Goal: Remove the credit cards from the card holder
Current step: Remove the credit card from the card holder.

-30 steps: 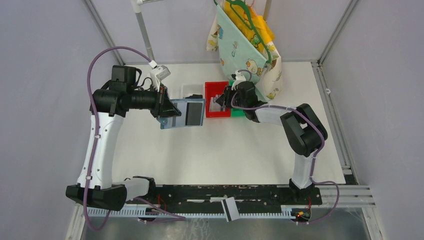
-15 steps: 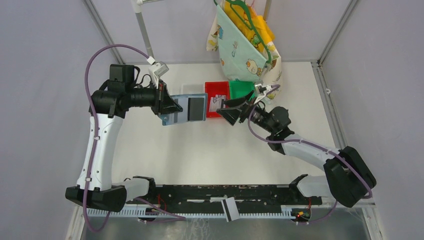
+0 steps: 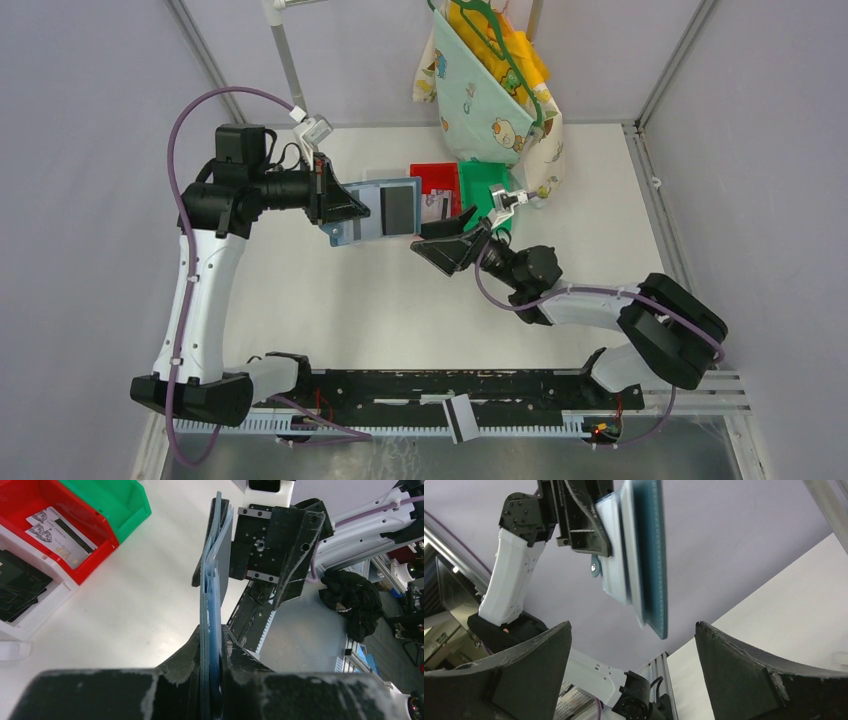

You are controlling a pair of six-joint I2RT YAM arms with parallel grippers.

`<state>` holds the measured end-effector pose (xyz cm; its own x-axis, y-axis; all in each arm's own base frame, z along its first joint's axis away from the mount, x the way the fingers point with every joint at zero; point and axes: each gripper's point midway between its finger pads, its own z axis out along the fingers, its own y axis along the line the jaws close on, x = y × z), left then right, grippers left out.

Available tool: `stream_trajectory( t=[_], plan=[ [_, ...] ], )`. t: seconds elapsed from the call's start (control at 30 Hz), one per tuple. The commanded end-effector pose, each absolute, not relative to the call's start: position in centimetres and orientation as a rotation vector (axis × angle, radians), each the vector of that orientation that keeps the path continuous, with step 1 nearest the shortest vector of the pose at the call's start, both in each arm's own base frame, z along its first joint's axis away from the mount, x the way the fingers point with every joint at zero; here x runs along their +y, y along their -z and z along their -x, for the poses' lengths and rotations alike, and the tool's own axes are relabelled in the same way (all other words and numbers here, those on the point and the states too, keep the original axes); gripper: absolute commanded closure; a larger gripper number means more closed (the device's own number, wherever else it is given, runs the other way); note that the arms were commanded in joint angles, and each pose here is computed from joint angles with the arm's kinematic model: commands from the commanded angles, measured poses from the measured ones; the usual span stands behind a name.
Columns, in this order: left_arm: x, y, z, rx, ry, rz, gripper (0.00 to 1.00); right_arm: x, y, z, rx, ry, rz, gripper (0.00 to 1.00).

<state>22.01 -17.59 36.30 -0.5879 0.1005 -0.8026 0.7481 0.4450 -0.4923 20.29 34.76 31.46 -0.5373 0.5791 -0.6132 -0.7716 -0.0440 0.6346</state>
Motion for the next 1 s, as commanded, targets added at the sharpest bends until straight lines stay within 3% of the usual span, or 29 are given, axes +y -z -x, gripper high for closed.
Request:
stream_trajectory(
  t=[0.0, 0.13, 0.23, 0.37, 0.43, 0.47, 0.5, 0.57, 0.67, 0.8, 0.97],
  plan=[
    [-18.2, -38.6, -20.5, 1.891, 1.215, -0.745, 0.93, 35.1, -34.8, -21.3, 1.117, -1.778, 0.13, 0.02],
    [-18.2, -38.9, -20.3, 1.881, 1.226, -0.751, 0.93, 36.4, -34.8, -21.8, 1.13, -1.787, 0.09, 0.03],
    [-18.3, -38.9, -20.2, 1.881, 1.236, -0.754, 0.93, 36.4, -35.4, -22.2, 1.102, -1.825, 0.032, 0.18],
    [-18.2, -38.8, -19.9, 1.887, 1.236, -0.75, 0.93, 35.4, -37.6, -20.9, 0.965, -1.915, 0.032, 0.55],
    [-18.2, -38.7, -19.8, 1.889, 1.233, -0.748, 0.91, 35.6, -38.0, -19.9, 0.944, -1.942, 0.103, 0.8],
    [-18.2, -38.5, -19.8, 1.896, 1.232, -0.745, 0.86, 35.6, -37.9, -19.6, 0.947, -1.947, 0.135, 0.88],
    [-18.1, -38.2, -19.8, 1.898, 1.221, -0.756, 0.73, 35.5, -37.7, -19.1, 0.952, -1.951, 0.177, 0.97],
    [-17.6, -37.1, -19.8, 1.922, 1.172, -0.803, 0.36, 35.0, -36.6, -18.4, 0.997, -1.936, 0.274, 1.0],
    [-16.7, -35.3, -20.1, 1.965, 1.061, -0.881, 0.03, 34.9, -34.3, -18.0, 1.13, -1.869, 0.471, 1.0],
    [-16.1, -35.3, -20.6, 1.909, 0.952, -0.96, 0.0, 36.6, -29.2, -17.9, 1.402, -1.636, 0.871, 1.0],
    [-16.7, -35.5, -19.4, 1.822, 0.995, -1.045, 0.01, 36.1, -27.6, -17.3, 1.474, -1.482, 1.099, 1.0]
  ],
)
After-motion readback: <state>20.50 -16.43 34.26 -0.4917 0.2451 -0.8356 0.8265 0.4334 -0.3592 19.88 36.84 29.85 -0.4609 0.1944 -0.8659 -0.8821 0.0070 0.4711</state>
